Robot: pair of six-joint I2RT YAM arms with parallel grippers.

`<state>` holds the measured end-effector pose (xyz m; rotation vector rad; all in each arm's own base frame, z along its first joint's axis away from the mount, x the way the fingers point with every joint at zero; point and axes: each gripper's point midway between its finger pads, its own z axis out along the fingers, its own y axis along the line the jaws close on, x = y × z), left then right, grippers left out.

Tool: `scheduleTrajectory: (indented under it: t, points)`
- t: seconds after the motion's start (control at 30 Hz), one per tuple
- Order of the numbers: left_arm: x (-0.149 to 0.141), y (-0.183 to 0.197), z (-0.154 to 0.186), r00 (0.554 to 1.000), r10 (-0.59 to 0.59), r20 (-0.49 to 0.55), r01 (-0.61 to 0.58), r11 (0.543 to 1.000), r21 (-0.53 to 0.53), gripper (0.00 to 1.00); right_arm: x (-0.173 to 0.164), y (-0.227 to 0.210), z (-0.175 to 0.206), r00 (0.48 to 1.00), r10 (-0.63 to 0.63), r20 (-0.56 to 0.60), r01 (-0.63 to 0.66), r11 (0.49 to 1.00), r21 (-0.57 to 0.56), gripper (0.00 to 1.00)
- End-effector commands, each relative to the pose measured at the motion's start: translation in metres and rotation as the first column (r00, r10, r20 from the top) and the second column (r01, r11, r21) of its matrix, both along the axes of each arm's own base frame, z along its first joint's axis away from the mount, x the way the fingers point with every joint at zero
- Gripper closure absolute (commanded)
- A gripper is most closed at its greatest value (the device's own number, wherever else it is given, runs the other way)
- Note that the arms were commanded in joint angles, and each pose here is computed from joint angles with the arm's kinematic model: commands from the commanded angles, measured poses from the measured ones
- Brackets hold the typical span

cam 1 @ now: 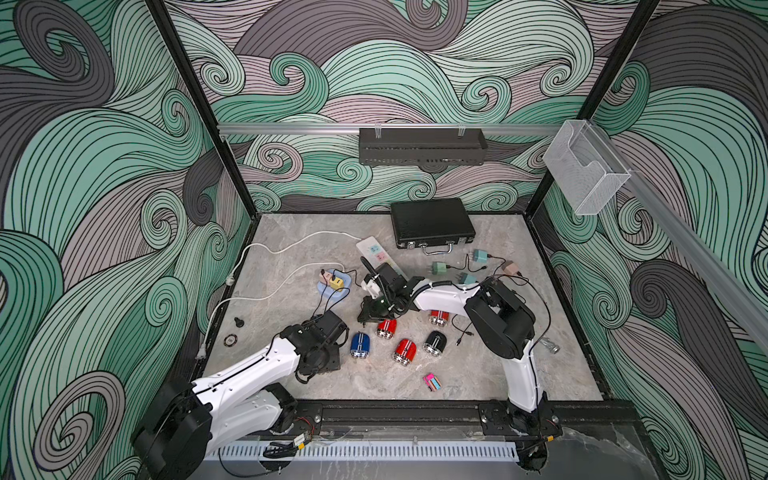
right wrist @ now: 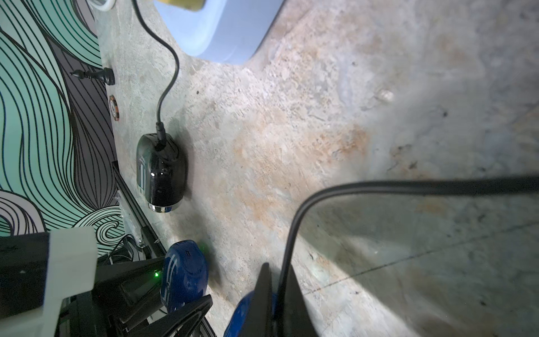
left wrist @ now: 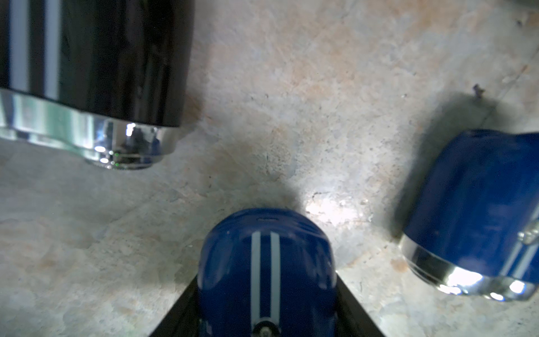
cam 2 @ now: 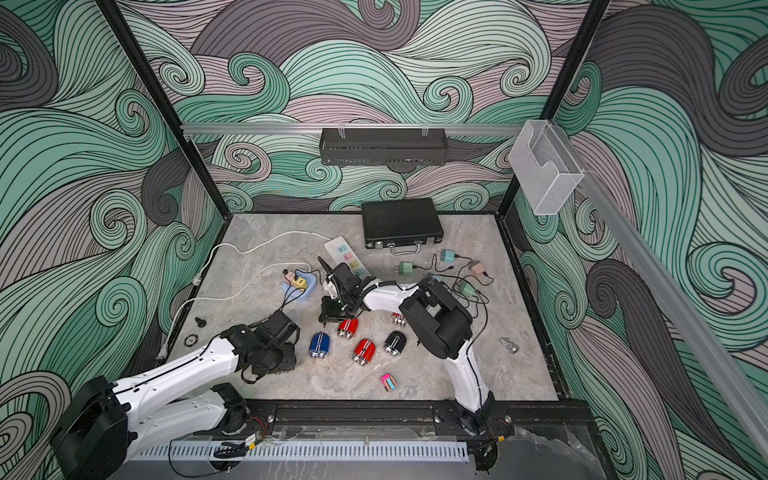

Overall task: Unplug the electric shaver
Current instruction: Place the charging cable at the center of the board.

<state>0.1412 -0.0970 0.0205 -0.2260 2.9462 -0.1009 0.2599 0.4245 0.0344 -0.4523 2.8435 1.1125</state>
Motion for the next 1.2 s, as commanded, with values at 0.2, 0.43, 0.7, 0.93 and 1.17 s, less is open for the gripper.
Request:
scheduleTrajectory:
  t: [0.2, 0.43, 0.7, 0.93, 1.17]
  points:
    - [-0.009, -0.001, -0.003, 1.0, 0.005, -0.023, -0.005, 1.0, -0.002, 0.85, 0.003, -0.004, -0.012, 1.0, -0.009, 0.009, 0.009, 0.998, -0.059, 0.91]
    - [-0.011, -0.002, -0.006, 1.0, 0.004, -0.028, -0.004, 1.0, 0.003, 0.81, 0.004, -0.009, -0.017, 1.0, -0.017, 0.012, 0.018, 0.996, -0.092, 0.9]
    - [-0.013, -0.001, -0.008, 0.999, 0.001, -0.039, 0.0, 1.0, 0.015, 0.68, 0.006, -0.014, -0.018, 1.0, -0.021, 0.018, 0.023, 0.993, -0.113, 0.84]
    - [-0.012, -0.001, -0.007, 0.999, -0.001, -0.035, 0.002, 1.0, 0.026, 0.55, 0.007, -0.018, -0.012, 0.999, -0.022, 0.033, 0.026, 0.992, -0.125, 0.79]
    - [-0.01, -0.002, -0.003, 1.0, -0.005, -0.023, 0.006, 1.0, 0.028, 0.44, 0.009, -0.026, 0.005, 0.996, -0.015, 0.087, 0.027, 0.99, -0.141, 0.75]
